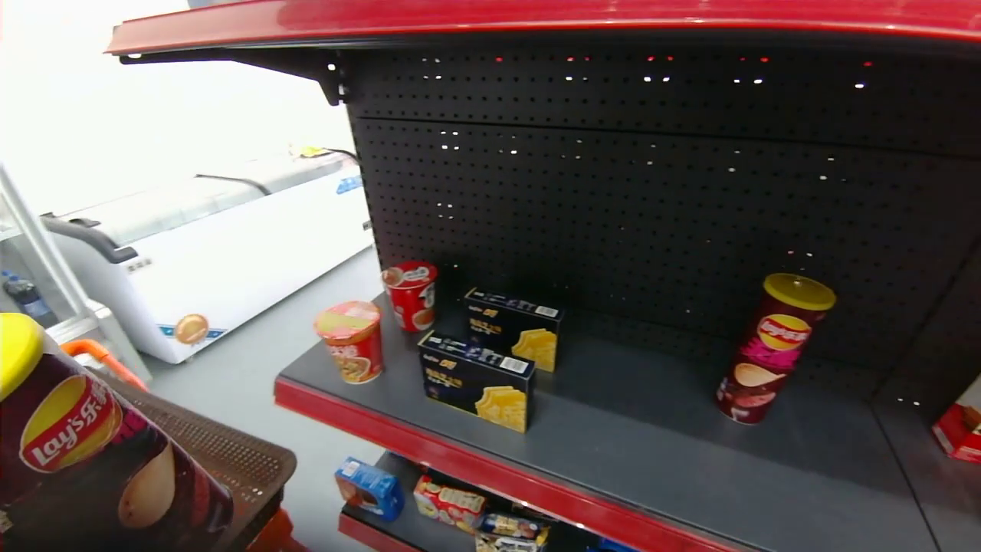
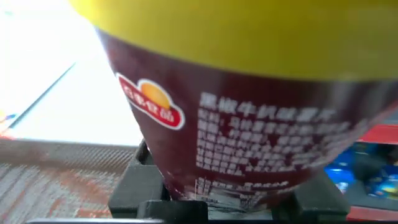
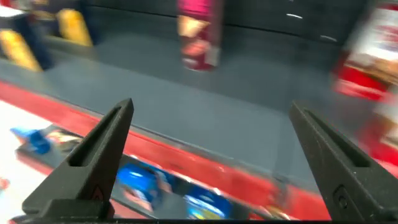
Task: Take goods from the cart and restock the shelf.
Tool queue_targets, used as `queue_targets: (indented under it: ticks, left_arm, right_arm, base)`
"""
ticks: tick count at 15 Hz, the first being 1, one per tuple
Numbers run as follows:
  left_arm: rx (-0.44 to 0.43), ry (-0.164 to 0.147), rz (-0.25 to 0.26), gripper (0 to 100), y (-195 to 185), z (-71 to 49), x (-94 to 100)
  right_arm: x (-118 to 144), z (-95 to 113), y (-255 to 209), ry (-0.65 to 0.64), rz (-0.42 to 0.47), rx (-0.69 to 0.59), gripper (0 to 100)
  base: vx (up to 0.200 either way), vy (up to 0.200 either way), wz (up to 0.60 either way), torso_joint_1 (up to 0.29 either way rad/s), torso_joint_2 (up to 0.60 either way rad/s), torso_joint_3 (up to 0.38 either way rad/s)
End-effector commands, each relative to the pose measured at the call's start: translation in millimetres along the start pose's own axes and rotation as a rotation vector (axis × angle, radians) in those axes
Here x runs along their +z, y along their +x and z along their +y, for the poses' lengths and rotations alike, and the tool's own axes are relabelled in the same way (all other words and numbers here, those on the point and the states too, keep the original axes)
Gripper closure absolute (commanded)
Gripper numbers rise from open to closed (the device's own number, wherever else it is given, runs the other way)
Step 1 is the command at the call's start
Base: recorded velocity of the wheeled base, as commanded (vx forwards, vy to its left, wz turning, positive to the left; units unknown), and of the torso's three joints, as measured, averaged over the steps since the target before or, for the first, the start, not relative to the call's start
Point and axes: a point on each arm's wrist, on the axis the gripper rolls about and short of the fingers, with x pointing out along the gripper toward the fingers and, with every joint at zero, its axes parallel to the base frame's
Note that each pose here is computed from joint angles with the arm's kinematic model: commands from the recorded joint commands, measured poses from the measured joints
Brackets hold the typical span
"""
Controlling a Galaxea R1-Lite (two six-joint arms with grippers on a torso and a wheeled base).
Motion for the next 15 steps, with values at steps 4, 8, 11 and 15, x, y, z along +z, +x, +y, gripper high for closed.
queue_targets:
  ticks: [4, 8, 11, 15]
  left_arm:
    - [0.001, -0.001, 0.008, 100, 1.1, 0.2, -1.0]
    - [0.005, -0.003, 0.005, 100, 1.1, 0.5, -0.1]
    - [0.008, -0.003, 0.007, 100, 1.4, 0.7, -0.2]
    - [0.020, -0.006, 0.004, 100, 2.8, 1.6, 2.7]
  right_arm:
    - [0.0, 0.0, 0.1, 0.000, 0.001, 0.001, 0]
    - [0.0, 0.0, 0.1, 0.000, 0.001, 0.001, 0]
    - [0.0, 0.0, 0.1, 0.000, 0.001, 0.001, 0]
    - [0.2, 0.0, 0.1, 0.000, 0.000, -0.001, 0]
  base:
    - [0.000, 0.000, -0.45, -0.001, 0.00, 0.003]
    - [0.000, 0.000, 0.00, 0.000, 0.00, 0.000]
    - [0.000, 0.000, 0.00, 0.000, 0.00, 0.000]
    - [0.000, 0.000, -0.15, 0.001, 0.00, 0.001]
